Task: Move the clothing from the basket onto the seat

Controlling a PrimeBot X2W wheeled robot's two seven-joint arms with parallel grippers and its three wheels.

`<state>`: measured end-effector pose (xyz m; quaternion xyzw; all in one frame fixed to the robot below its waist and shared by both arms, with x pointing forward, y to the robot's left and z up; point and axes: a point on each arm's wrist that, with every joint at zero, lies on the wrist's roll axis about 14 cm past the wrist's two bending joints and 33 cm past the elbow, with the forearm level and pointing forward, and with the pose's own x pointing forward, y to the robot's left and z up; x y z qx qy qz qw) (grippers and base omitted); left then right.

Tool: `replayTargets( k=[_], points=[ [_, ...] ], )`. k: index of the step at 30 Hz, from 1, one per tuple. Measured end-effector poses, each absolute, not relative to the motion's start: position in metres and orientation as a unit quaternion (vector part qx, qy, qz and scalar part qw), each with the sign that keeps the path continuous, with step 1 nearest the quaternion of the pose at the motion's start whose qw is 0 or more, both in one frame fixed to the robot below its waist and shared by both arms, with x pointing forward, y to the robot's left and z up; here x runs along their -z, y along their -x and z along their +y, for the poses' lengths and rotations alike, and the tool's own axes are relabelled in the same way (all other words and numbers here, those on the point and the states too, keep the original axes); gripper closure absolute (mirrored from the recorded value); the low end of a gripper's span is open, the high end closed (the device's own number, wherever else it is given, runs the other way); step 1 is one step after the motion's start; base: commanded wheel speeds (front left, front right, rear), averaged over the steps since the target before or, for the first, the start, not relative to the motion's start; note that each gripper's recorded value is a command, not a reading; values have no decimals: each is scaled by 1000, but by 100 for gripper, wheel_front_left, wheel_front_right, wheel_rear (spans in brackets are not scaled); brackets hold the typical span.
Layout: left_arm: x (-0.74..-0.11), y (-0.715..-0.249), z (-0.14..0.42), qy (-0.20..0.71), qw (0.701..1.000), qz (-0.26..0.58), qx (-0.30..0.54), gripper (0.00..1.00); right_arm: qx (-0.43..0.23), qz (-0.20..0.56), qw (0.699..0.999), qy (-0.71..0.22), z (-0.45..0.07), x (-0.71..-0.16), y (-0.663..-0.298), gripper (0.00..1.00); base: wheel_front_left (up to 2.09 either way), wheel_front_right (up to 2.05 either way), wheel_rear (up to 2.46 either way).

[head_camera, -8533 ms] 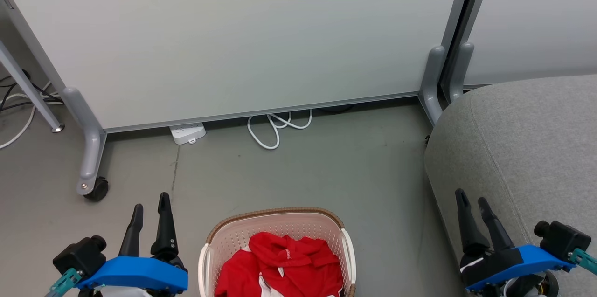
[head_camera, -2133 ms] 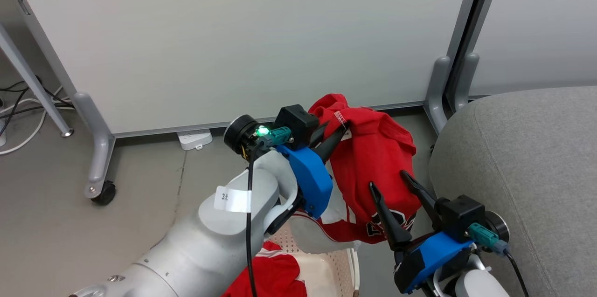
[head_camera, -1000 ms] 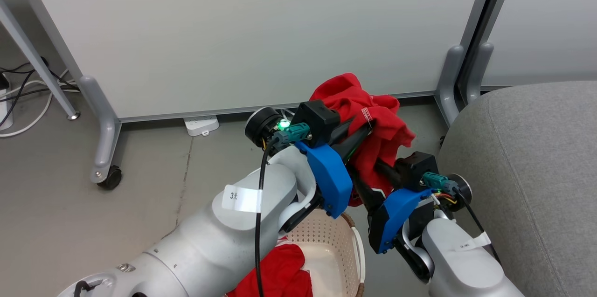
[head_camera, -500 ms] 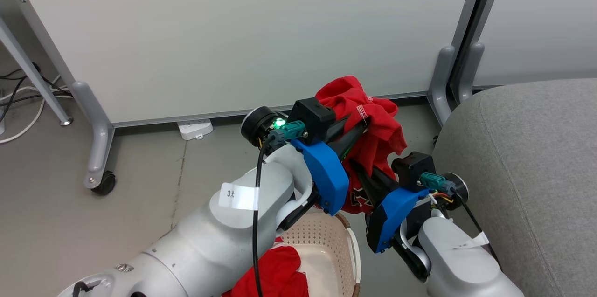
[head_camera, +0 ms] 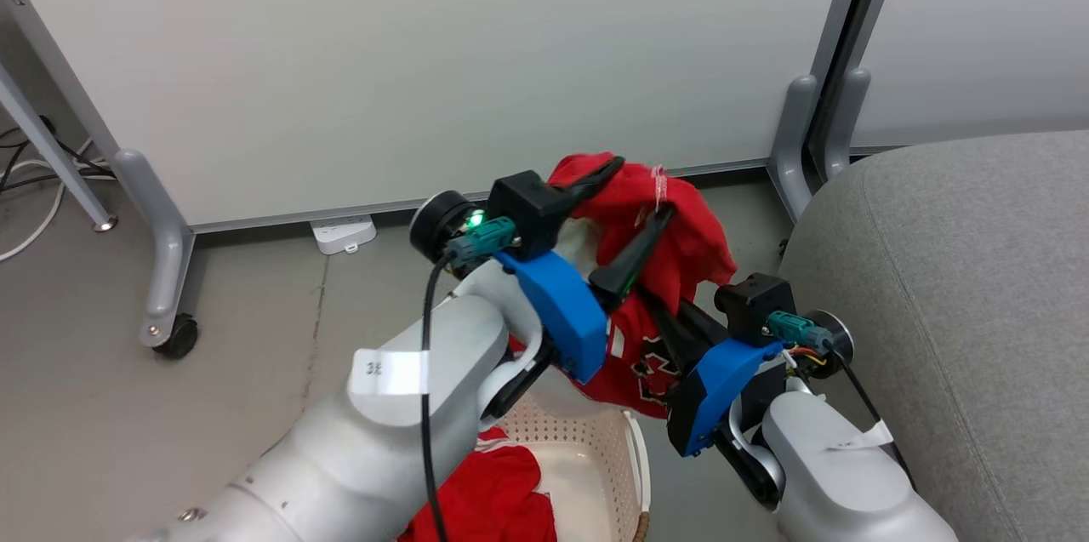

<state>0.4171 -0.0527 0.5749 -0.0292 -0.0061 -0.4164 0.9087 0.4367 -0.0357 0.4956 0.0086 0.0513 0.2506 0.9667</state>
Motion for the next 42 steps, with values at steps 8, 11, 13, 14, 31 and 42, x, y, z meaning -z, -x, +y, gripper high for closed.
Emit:
replayTargets(
  k=[8,11,13,14,31,42],
  points=[
    [-545,-411,-8,80,929,-10,360,0,-231,32,972,-19,-49,-503,-445,100,0,0,0],
    [-529,-406,13,91,940,-6,329,0,-224,24,974,-17,-55,-507,-448,100,0,0,0],
    [-515,-402,30,94,948,5,304,0,-219,18,975,-18,-58,-509,-451,100,0,0,0],
    [-508,-400,38,93,952,9,293,0,-218,15,976,-18,-59,-511,-451,100,0,0,0],
    [-486,-378,74,85,969,15,233,0,-206,-2,978,-20,-65,-517,-452,100,0,0,0],
    [-487,-386,23,85,947,17,310,0,-139,1,990,-21,-119,-514,-440,100,0,0,0]
  ],
)
